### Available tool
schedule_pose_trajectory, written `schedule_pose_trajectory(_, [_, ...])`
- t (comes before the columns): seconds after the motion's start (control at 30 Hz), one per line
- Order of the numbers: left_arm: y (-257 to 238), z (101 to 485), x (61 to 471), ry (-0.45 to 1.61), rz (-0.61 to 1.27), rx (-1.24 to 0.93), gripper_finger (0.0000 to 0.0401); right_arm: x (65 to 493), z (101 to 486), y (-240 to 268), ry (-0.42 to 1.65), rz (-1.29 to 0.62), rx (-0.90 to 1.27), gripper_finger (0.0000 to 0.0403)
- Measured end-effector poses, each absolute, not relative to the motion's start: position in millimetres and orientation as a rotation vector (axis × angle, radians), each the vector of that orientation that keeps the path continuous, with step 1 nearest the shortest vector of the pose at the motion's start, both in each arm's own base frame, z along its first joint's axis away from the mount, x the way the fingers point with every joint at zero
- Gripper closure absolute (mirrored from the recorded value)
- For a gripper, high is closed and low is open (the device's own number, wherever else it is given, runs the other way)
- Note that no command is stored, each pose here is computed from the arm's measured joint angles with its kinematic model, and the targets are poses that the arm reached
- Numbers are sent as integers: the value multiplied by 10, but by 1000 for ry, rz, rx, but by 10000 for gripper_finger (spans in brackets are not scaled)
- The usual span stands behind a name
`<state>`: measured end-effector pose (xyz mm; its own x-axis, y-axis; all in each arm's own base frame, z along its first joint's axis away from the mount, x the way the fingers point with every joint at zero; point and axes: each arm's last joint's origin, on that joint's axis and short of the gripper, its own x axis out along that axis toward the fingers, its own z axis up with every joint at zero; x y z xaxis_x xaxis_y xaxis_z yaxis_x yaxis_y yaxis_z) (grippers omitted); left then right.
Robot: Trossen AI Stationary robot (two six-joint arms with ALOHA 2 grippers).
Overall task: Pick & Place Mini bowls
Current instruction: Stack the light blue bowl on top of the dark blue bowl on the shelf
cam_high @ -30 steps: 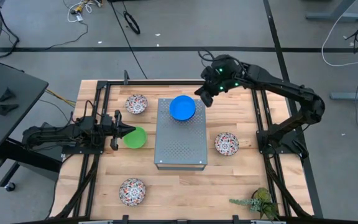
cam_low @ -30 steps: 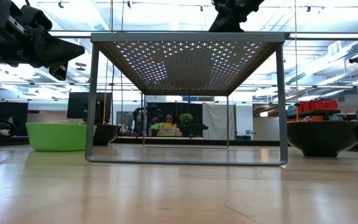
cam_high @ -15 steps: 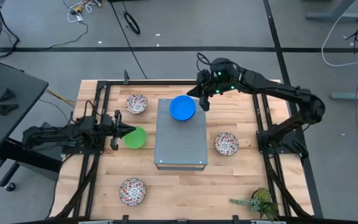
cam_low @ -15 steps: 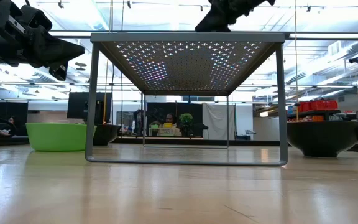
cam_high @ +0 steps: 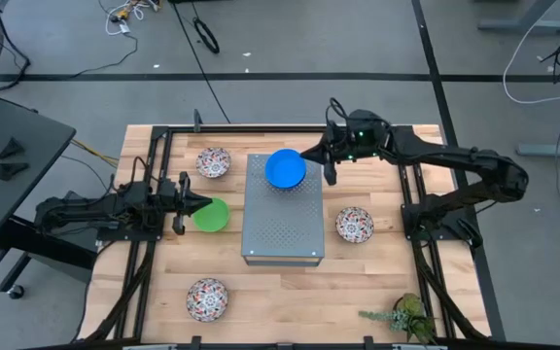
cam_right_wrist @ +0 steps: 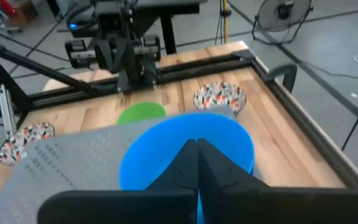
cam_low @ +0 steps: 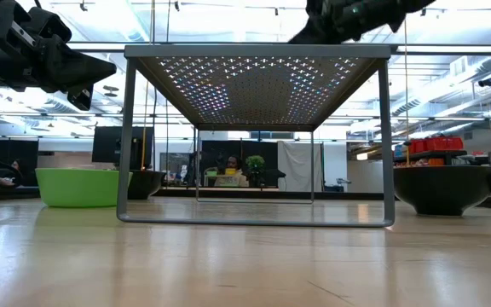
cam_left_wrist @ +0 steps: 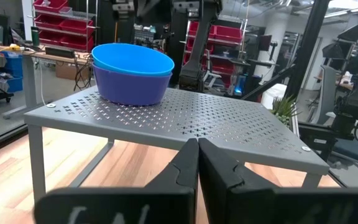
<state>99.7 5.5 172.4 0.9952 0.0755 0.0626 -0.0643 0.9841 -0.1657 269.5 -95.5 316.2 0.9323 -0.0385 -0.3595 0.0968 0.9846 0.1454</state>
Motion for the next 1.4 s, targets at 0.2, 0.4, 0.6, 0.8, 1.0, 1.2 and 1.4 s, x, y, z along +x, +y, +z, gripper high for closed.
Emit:
schedule_pose_trajectory(0.2, [54,1725,997,-69,70,-164,387,2699,3037,-957,372,-69,158,403])
schedule_pose_trajectory(0.4, [55,1724,997,-69,70,-164,387,2693,3024,-959,387,-68,143,403])
schedule_pose_trajectory(0.6, [54,1724,997,-69,70,-164,387,2670,2972,-955,444,-77,140,403])
schedule_pose_trajectory(0.8, [55,1724,997,-69,70,-164,387,2661,2953,-955,467,-87,137,403])
schedule_pose_trajectory(1.0, [54,1724,997,-69,70,-164,387,2647,2927,-950,497,-85,141,403])
schedule_pose_trajectory(1.2, [54,1724,997,-69,70,-164,387,2645,2922,-949,502,-83,135,403])
schedule_pose_trajectory(1.4, [55,1725,997,-69,70,-164,387,2655,2942,-953,480,-83,127,403])
